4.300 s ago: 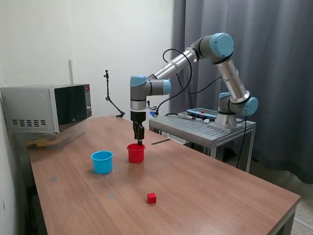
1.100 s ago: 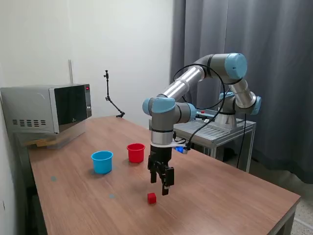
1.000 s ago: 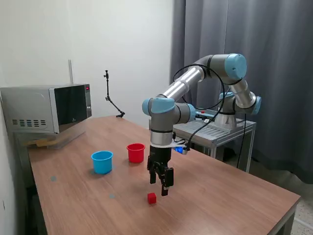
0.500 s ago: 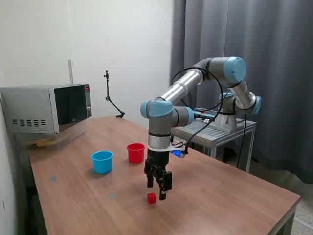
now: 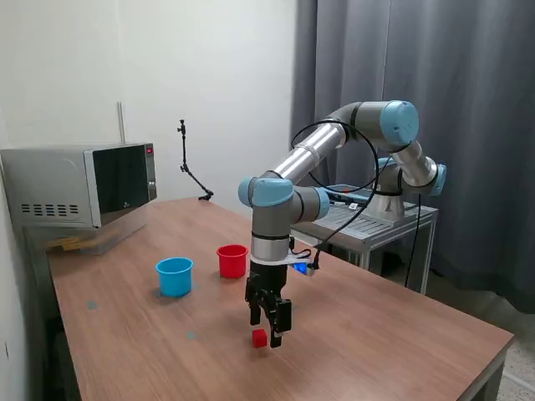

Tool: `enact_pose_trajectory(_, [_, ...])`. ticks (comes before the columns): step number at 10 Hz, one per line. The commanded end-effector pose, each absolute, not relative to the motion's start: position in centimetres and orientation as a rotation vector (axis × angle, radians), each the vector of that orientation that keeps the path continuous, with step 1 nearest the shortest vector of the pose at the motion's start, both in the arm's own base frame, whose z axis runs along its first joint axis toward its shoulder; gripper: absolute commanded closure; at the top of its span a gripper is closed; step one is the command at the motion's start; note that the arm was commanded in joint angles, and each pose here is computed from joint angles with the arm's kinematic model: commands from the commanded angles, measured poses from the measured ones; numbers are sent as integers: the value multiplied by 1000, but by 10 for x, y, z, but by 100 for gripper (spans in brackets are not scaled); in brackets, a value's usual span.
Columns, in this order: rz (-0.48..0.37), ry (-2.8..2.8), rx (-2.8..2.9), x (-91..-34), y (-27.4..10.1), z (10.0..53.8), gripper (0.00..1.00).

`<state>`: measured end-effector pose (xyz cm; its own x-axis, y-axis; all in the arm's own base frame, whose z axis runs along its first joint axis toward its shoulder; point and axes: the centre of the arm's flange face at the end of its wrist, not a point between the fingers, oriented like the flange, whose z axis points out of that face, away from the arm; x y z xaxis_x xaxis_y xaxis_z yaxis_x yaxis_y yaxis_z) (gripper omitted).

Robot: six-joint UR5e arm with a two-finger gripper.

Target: Place red objects in the red bin, and blue objects in the blue bin.

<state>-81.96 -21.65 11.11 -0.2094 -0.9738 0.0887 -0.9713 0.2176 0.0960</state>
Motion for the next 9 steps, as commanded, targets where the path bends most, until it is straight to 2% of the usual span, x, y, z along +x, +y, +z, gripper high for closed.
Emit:
enact_pose_trajectory(1, [-32,-2350,1882,-822,-216,109,0])
enact_pose_trajectory(5, [-68,-2417,1797,-828,-208,112,0])
enact_pose_trajectory(9, [-53,-2450,1771,-826,-208,108,0])
